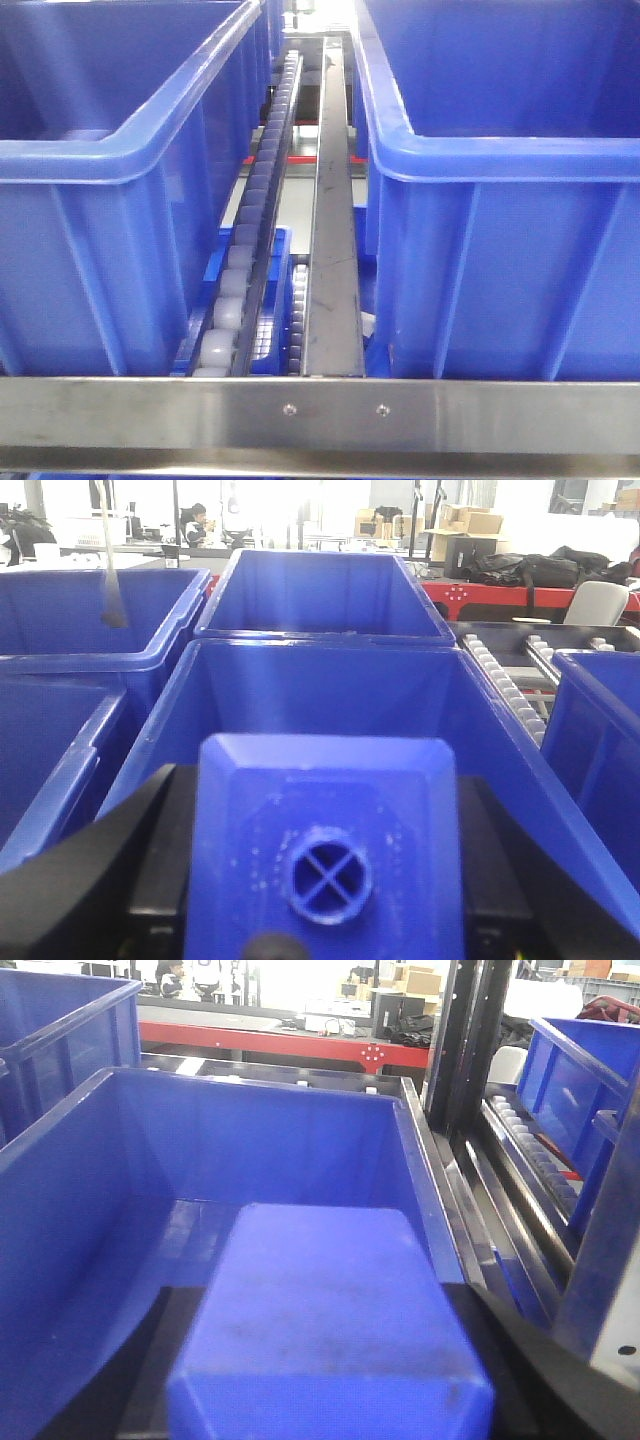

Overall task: Pick and sort blue part to right shelf
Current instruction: 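Position both held parts above the open blue bins on the shelf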

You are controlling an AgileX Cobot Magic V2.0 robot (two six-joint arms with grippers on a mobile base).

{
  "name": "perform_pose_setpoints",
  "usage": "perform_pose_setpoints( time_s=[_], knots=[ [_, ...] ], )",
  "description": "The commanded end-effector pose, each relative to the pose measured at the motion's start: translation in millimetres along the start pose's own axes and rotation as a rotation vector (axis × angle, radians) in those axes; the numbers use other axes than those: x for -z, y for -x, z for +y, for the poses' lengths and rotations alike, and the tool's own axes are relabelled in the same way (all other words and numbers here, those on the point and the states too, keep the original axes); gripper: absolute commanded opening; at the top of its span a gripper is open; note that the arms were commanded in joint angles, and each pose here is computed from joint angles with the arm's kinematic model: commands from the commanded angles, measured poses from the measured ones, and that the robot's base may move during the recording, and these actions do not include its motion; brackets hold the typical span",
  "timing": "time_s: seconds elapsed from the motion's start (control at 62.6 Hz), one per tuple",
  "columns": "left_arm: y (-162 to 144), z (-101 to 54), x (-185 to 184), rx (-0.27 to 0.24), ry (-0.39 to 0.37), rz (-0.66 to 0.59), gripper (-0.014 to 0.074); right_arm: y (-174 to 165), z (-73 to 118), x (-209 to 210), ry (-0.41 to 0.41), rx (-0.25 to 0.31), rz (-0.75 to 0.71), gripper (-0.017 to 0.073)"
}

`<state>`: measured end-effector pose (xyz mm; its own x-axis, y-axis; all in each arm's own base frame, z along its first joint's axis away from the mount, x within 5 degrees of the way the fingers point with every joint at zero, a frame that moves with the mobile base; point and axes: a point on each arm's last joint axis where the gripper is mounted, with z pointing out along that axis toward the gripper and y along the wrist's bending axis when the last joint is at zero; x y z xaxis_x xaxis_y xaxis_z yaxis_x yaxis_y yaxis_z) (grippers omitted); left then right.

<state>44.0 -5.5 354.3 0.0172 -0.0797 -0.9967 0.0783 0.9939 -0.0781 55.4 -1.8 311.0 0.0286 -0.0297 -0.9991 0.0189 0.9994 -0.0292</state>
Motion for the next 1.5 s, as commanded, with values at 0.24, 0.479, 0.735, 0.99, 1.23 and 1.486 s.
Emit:
perform_pose_setpoints(
  time_s=[0.24,0.479,0.735,0.99,1.23,1.486],
  knots=[
    [15,-0.6,0,0.004,-0.002,-0.094,0.0279,17,-0.2,2,-0.002,0.02,-0.112,0.0428],
    [15,-0.6,0,0.004,-0.002,-0.094,0.0279,18,-0.1,2,-0.002,0.02,-0.119,0.0428],
    [16,-0.6,0,0.004,-0.002,-0.096,0.0279,19,0.0,2,-0.001,0.02,-0.134,0.0428],
    [15,-0.6,-1,0.004,-0.001,-0.092,0.0279,24,0.3,3,0.003,0.016,-0.195,0.0428],
    [17,-2.9,-34,-0.047,-0.034,0.013,0.0279,30,2.4,-16,0.034,-0.047,-0.128,0.0428],
    [18,-13.2,-102,0.015,-0.103,0.062,0.0279,34,9.5,-77,0.074,-0.043,0.015,0.0428]
  ],
)
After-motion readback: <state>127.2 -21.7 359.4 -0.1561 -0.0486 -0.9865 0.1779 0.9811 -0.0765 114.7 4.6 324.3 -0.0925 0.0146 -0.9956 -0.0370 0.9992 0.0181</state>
